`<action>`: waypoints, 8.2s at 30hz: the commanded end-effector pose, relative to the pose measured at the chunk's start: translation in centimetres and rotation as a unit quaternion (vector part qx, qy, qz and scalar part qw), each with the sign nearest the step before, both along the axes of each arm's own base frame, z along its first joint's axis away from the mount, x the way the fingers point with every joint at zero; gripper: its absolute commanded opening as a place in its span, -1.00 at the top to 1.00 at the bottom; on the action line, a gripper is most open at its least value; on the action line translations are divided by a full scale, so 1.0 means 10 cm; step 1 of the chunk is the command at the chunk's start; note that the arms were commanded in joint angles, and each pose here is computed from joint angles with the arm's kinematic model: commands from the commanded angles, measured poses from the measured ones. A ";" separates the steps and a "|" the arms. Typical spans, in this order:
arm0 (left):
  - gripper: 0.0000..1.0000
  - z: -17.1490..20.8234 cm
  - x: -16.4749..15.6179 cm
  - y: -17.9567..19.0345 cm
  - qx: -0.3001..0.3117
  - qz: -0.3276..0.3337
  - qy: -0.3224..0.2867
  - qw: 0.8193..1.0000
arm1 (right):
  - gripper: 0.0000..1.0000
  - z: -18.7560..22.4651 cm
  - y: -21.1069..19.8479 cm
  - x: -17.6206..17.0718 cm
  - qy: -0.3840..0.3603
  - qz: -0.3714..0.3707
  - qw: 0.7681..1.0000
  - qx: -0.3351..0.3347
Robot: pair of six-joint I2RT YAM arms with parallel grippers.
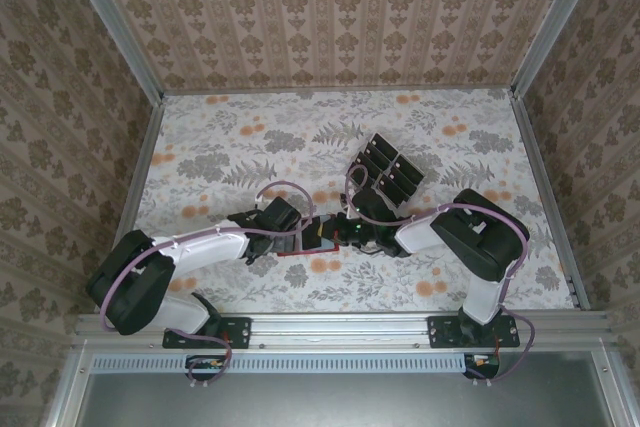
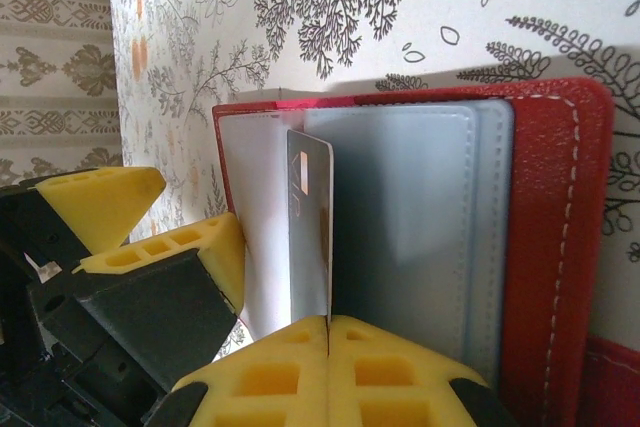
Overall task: Put the credit cards into the card holder
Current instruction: Insert the credit card into the card slot.
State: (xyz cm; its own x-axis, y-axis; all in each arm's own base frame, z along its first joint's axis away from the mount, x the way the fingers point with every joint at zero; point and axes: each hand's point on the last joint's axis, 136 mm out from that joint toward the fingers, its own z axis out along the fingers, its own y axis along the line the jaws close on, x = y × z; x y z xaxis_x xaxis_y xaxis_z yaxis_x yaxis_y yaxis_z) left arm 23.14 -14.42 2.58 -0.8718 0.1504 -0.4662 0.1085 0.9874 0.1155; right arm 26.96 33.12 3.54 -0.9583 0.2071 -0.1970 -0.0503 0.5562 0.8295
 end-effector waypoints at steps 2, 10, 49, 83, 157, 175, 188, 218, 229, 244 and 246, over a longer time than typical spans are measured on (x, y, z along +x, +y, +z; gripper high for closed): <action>-0.96 -0.10 -0.12 0.17 0.030 0.012 0.021 0.999 | 1.00 -0.09 -0.01 -0.08 0.013 0.008 1.000 -0.002; -0.96 -0.12 -0.13 0.20 0.038 0.020 0.026 0.999 | 1.00 -0.11 0.03 -0.07 0.014 0.016 1.000 0.002; -0.97 -0.10 -0.17 0.39 0.077 0.063 0.025 0.995 | 1.00 -0.14 0.05 0.08 0.005 0.008 1.000 0.001; -0.97 -0.12 -0.18 0.37 0.080 0.059 0.028 0.995 | 1.00 -0.18 0.00 -0.04 0.022 0.014 1.000 0.015; -1.00 0.21 -0.08 0.54 -0.003 0.136 -0.009 0.991 | 0.02 0.32 0.10 0.03 -0.026 0.091 0.984 -0.151; -1.00 0.02 -0.19 0.61 0.025 0.147 0.015 0.989 | 0.58 0.00 0.20 0.09 -0.033 0.135 0.959 -0.247; -1.00 -0.16 -0.24 0.52 0.025 0.136 0.028 0.990 | 0.65 -0.08 0.41 -0.03 -0.027 0.156 0.957 -0.244; -0.99 -0.10 -0.11 0.39 0.024 0.118 0.016 0.993 | 0.17 0.10 0.49 -0.01 -0.041 0.137 0.969 -0.202; -1.00 0.12 0.15 0.42 0.014 0.117 -0.004 0.993 | 0.20 -0.14 0.00 0.05 -0.013 0.091 0.961 -0.259; -0.99 0.13 0.09 0.40 -0.003 0.104 0.002 0.995 | 0.57 0.24 0.19 0.08 -0.048 0.107 0.969 -0.216; -1.00 0.09 0.05 0.40 -0.002 0.103 0.007 0.995 | 0.64 0.21 0.23 0.06 -0.044 0.111 0.969 -0.214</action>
